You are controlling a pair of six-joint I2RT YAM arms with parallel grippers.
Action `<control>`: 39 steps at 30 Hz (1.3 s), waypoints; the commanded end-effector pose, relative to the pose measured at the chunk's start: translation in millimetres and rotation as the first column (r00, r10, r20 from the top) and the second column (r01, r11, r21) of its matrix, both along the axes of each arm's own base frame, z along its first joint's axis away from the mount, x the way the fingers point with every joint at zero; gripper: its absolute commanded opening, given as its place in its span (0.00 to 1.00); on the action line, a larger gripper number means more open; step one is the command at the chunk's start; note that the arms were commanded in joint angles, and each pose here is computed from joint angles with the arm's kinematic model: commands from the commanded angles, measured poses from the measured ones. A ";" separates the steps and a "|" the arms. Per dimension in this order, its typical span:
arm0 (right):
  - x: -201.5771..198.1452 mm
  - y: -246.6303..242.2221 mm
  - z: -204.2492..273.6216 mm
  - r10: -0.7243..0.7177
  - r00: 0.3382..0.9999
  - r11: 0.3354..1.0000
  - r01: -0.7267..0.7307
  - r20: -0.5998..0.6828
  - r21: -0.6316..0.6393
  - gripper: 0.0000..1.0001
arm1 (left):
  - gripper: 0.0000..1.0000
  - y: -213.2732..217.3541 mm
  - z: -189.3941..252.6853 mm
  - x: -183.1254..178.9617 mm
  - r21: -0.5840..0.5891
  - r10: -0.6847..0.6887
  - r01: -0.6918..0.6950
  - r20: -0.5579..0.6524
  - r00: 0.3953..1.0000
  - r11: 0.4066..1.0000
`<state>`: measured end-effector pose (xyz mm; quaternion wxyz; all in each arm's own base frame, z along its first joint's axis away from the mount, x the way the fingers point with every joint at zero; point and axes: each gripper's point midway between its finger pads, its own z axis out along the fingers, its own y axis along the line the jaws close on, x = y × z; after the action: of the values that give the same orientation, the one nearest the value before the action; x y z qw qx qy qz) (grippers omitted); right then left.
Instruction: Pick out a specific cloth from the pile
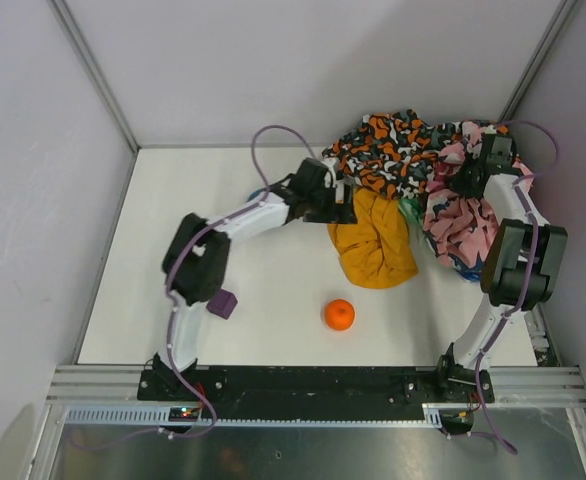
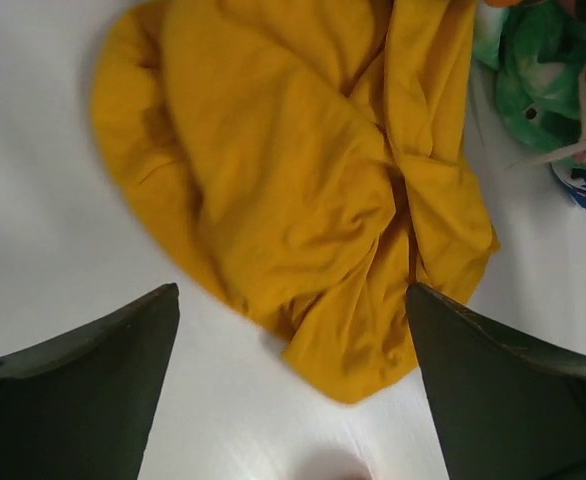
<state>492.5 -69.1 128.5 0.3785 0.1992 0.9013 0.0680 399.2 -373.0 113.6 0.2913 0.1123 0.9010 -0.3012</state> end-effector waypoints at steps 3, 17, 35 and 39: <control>-12.0 30.3 -12.2 0.040 0.999 0.996 -0.038 -0.025 0.081 0.06 | 1.00 -82.1 -24.7 21.1 -0.059 -0.057 0.057 0.003 0.998 0.997; -26.2 57.5 -2.2 0.060 0.998 0.995 -0.058 -0.027 0.083 0.43 | 0.18 -88.9 -99.9 48.7 0.156 0.165 -0.166 0.021 0.986 0.974; -104.4 62.8 192.6 0.044 0.915 0.999 -0.049 0.402 0.004 0.99 | 0.01 -10.3 254.1 -25.9 -0.023 -0.039 0.062 0.545 0.837 0.998; -134.2 76.5 214.7 0.070 0.868 0.996 -0.091 0.491 0.020 0.99 | 0.01 40.7 315.6 -33.6 -0.022 0.060 -0.062 0.675 0.735 0.998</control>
<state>380.4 -5.7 334.2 0.5715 0.1544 0.7966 0.1227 372.8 -381.5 349.2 0.5053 0.1905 0.7961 -0.2732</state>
